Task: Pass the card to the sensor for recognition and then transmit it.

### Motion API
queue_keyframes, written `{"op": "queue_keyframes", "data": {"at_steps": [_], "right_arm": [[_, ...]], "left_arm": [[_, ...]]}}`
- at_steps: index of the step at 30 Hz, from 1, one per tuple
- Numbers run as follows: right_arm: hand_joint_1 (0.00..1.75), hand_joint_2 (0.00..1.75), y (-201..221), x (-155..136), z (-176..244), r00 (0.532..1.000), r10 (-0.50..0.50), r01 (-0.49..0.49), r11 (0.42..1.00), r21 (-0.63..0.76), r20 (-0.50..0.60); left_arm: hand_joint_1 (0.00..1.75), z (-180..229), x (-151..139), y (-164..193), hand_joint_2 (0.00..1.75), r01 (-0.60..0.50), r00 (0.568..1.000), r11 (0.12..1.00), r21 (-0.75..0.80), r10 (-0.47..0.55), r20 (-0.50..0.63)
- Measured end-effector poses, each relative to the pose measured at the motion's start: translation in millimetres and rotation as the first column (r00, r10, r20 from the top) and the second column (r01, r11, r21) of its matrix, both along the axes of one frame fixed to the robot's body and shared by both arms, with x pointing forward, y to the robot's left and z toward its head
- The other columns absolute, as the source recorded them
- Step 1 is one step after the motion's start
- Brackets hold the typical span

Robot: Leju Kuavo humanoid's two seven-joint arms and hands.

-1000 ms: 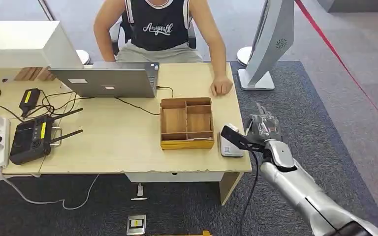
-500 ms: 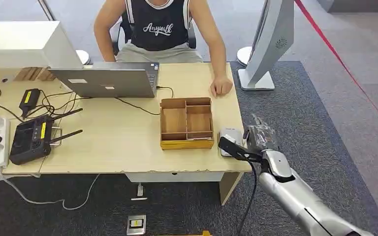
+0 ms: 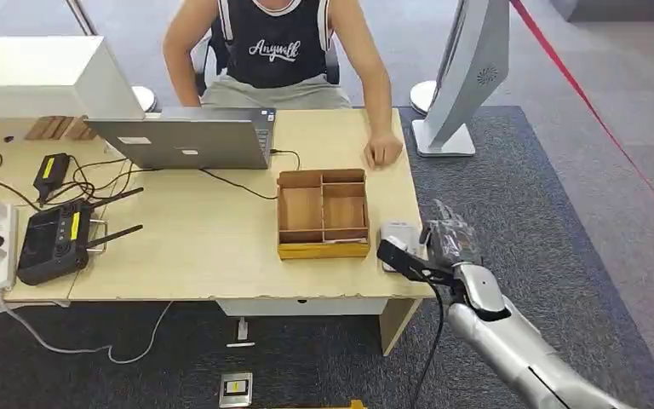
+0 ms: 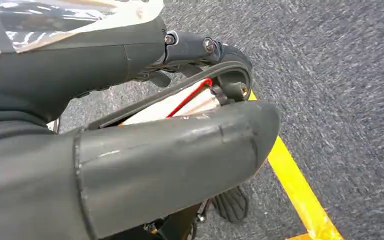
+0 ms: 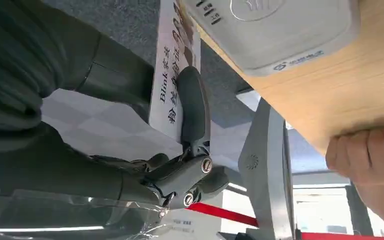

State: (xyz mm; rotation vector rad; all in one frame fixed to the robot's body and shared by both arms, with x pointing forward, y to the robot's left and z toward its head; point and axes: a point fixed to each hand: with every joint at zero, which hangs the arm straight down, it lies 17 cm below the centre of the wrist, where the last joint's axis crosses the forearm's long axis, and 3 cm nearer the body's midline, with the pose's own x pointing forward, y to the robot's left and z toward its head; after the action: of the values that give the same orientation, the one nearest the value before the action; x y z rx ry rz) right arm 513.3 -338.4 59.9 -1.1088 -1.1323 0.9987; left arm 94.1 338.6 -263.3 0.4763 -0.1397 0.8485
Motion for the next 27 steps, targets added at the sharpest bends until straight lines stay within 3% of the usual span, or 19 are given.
{"op": "queue_keyframes", "data": {"at_steps": [27], "right_arm": [[1.75, 1.75, -15.1, -11.6, -0.8, 0.999, -0.036, 0.036, 0.999, 0.002, -0.002]], "left_arm": [[0.00, 1.0, 2.9, 3.8, 0.00, 0.017, 1.000, 1.000, 0.014, -0.017, 0.008]]}}
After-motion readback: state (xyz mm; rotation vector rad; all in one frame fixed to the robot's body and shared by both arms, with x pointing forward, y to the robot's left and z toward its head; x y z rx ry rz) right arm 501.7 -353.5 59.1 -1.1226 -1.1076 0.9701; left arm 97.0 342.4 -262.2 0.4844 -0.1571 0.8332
